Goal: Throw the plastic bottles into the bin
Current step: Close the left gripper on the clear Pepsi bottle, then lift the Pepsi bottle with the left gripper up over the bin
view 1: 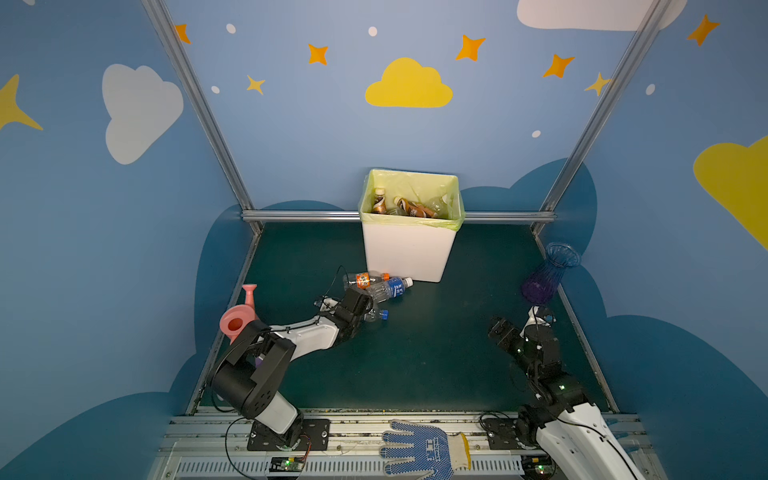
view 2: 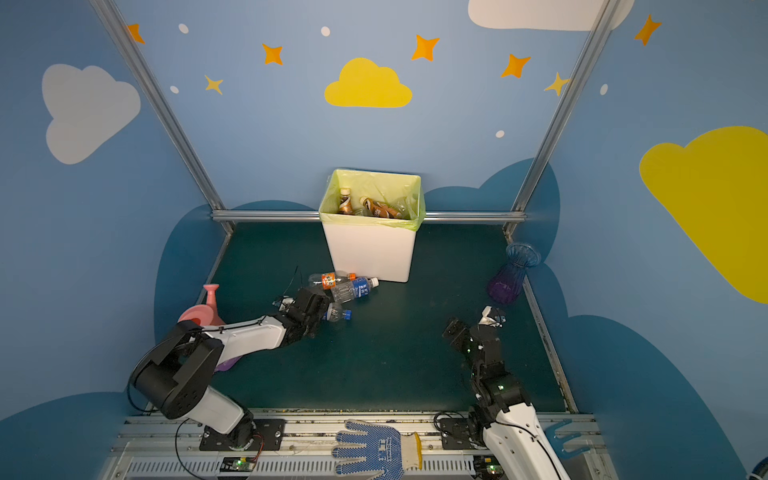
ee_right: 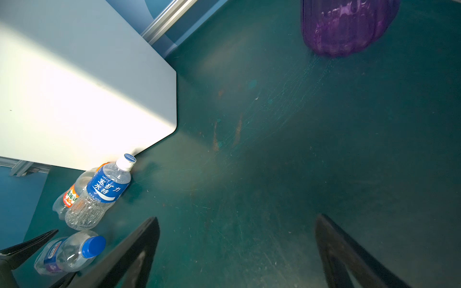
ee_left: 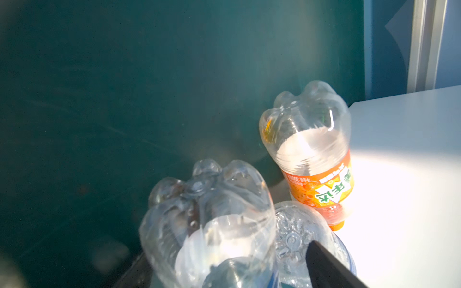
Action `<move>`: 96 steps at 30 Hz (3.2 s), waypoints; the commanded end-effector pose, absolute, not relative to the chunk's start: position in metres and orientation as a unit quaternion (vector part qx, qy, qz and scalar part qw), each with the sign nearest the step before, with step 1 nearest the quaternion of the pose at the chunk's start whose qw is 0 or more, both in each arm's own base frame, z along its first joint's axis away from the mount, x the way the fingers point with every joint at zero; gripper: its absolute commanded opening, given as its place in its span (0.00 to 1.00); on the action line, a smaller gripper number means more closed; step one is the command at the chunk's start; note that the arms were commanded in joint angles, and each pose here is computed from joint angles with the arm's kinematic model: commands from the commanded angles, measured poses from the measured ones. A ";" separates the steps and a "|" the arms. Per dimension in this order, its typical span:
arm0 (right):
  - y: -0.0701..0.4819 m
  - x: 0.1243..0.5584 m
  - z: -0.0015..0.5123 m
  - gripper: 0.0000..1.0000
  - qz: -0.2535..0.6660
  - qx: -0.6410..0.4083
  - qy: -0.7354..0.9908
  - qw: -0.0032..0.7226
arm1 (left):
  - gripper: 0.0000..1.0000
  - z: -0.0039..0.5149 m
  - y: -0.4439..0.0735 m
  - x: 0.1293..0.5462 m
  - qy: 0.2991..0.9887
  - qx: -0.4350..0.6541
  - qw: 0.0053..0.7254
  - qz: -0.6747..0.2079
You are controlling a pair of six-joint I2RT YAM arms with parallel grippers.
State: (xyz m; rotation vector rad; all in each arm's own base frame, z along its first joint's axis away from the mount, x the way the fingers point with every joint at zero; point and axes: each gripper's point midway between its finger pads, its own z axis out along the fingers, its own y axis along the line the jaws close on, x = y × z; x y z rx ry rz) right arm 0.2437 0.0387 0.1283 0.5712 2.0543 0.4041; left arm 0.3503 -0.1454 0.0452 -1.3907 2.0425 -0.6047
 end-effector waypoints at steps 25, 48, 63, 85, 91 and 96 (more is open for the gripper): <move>0.032 0.243 0.123 0.96 0.167 0.251 0.837 0.455 | 0.89 0.015 -0.121 0.331 0.779 -0.544 0.252 -0.185; 0.028 0.239 0.120 0.96 0.168 0.257 0.837 0.452 | 0.88 0.022 -0.121 0.336 0.785 -0.535 0.250 -0.189; 0.025 0.238 0.117 0.96 0.169 0.264 0.836 0.449 | 0.89 0.025 -0.131 0.331 0.803 -0.512 0.225 -0.206; 0.022 0.239 0.118 0.96 0.170 0.272 0.833 0.451 | 0.58 0.079 -0.131 0.342 0.776 -0.494 0.269 -0.284; 0.025 0.246 0.124 0.96 0.177 0.264 0.833 0.454 | 0.58 0.167 -0.103 0.348 0.734 -0.471 0.376 -0.314; 0.034 0.253 0.125 0.96 0.200 0.262 0.833 0.445 | 0.57 0.267 -0.074 0.350 0.681 -0.432 0.481 -0.343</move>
